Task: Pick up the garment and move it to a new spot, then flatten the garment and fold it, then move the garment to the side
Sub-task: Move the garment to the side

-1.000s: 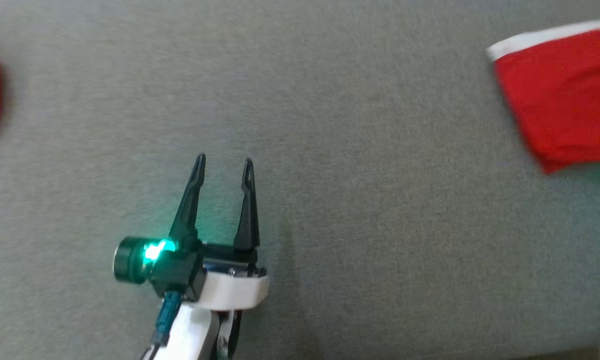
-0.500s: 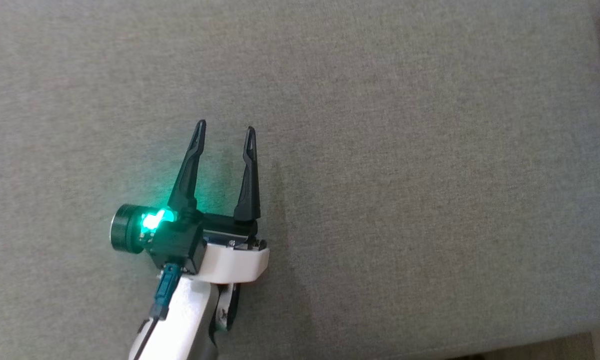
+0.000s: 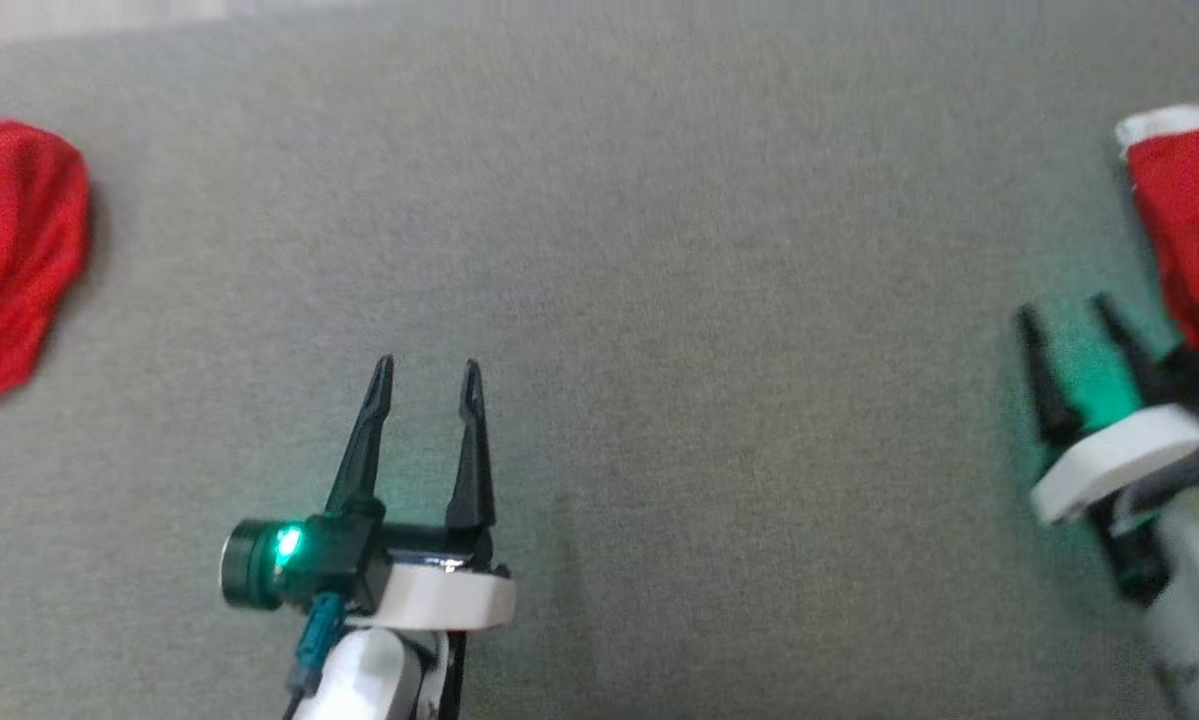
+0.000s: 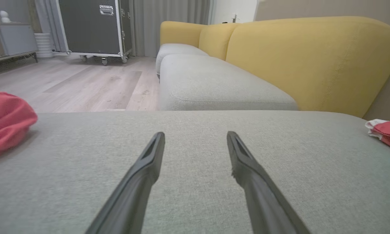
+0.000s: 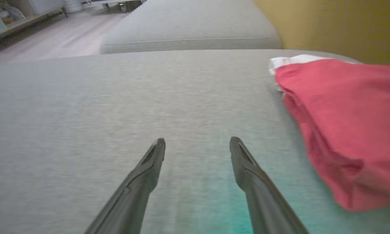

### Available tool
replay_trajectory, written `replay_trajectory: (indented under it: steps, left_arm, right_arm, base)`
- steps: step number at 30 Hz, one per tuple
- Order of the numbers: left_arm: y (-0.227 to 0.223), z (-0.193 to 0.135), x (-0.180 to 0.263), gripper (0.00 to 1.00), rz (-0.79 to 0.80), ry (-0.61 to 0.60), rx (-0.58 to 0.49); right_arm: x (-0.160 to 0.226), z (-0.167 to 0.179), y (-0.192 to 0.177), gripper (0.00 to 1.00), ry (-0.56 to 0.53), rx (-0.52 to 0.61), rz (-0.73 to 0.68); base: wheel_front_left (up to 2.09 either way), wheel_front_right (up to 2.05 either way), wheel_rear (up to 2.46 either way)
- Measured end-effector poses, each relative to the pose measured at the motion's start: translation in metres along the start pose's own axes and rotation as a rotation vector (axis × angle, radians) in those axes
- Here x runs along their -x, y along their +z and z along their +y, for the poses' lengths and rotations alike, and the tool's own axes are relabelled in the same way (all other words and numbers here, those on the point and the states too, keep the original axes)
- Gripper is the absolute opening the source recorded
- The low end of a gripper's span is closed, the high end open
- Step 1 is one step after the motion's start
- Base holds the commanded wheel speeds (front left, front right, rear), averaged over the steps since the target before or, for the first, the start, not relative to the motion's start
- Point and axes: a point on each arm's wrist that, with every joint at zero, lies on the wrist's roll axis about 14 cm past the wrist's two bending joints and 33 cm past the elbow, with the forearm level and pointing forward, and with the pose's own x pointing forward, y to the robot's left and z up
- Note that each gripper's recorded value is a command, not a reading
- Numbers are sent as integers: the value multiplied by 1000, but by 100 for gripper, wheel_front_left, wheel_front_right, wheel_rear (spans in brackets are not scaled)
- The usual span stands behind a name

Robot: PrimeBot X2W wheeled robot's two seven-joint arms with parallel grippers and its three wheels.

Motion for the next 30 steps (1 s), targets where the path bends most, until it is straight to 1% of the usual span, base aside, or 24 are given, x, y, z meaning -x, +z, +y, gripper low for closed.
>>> replay_trajectory:
  steps: [2, 5, 8, 10, 13, 20, 24, 26, 28, 30]
  left_arm:
    - [7, 4, 8, 100, -14, 14, 2]
    - [15, 9, 24, 100, -28, 33, -1]
    - [19, 20, 43, 100, -39, 76, -9]
    - [22, 26, 56, 100, -48, 101, -11]
    - [28, 30, 73, 100, -71, 120, -10]
    - [53, 42, 101, 100, -164, 175, -4]
    - [53, 49, 117, 100, -172, 199, -7]
    - [49, 52, 124, 100, -164, 211, -14]
    - [46, 50, 129, 100, -157, 203, -24]
    - [46, 50, 130, 100, -160, 198, -29]
  right_arm:
    - [6, 27, 0, 100, 51, -21, -19]
    - [17, 55, 6, 100, 101, -47, -57]
    - [30, 80, 30, 100, 149, -69, -149]
    - [42, 90, 47, 100, 168, -63, -216]
    - [64, 98, 59, 100, 168, -62, -288]
    - [107, 108, 64, 100, 139, -98, -381]
    - [123, 112, 56, 100, 128, -118, -387]
    - [129, 114, 48, 100, 129, -110, -373]
    - [133, 116, 43, 100, 129, -108, -364]
    - [134, 117, 44, 100, 128, -114, -371]
  base:
    - [0, 0, 0]
    - [0, 0, 0]
    - [0, 0, 0]
    - [0, 0, 0]
    - [0, 0, 0]
    - [0, 0, 0]
    - [0, 0, 0]
    - [0, 0, 0]
    - [0, 0, 0]
    - [0, 0, 0]
